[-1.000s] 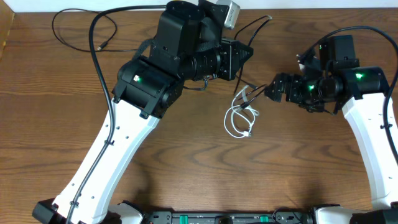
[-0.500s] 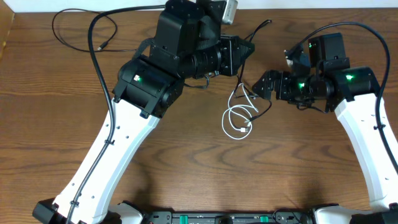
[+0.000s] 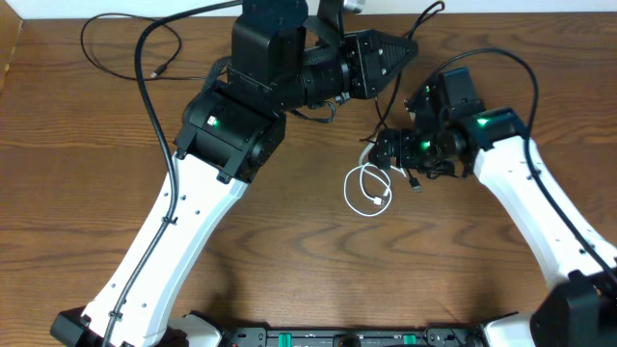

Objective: Untangle cables

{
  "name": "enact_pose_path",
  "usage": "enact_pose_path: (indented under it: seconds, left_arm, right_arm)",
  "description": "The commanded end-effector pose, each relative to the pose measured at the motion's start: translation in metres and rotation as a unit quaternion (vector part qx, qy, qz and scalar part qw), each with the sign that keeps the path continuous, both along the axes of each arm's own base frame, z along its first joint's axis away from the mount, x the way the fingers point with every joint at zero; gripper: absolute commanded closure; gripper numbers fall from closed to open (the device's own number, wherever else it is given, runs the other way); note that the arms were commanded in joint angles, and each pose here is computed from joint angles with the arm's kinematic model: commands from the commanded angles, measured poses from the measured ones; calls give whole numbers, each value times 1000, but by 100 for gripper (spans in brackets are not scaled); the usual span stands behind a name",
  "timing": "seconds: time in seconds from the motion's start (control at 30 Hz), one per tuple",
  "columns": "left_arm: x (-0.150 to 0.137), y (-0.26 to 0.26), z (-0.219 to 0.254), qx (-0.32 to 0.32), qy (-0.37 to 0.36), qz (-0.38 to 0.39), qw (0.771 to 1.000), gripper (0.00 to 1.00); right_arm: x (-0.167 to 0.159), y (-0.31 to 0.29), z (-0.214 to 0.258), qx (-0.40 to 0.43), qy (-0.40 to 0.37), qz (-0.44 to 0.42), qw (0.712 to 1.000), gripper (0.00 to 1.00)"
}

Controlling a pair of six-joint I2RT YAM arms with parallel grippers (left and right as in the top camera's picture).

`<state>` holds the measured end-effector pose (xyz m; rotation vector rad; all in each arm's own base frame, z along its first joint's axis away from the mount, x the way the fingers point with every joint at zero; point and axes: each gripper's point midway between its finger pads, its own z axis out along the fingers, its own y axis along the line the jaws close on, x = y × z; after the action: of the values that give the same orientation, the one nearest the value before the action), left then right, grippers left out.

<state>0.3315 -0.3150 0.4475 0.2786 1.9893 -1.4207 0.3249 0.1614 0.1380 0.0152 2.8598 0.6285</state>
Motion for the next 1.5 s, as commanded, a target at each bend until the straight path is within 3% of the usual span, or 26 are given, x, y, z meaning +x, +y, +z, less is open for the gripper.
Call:
enact_pose_path:
  seconds: [0.0, 0.2, 0.67, 1.03, 1.2, 1.47]
  left_arm:
    - [-10, 0, 12, -19, 7, -15, 1000, 93]
    - [-13, 17, 34, -39, -10, 3, 999, 93]
    - [-36, 100, 83, -54, -66, 85, 993, 93]
    - [-22, 154, 49, -4, 0, 193, 981, 92]
    - [-10, 179, 20, 40, 43, 271, 961, 93]
    - [-17, 171, 15, 63, 28, 234, 970, 92]
  right_arm:
    - [5, -15, -18, -45, 4, -20, 999, 1]
    - [5, -46, -45, -115, 35, -66, 991, 1]
    - [7, -82, -51, -147, 53, -113, 981, 1]
    - [3, -85, -51, -146, 64, -115, 981, 1]
    - [2, -78, -51, -126, 71, -118, 982, 1]
    - [4, -56, -46, -64, 75, -103, 990, 1]
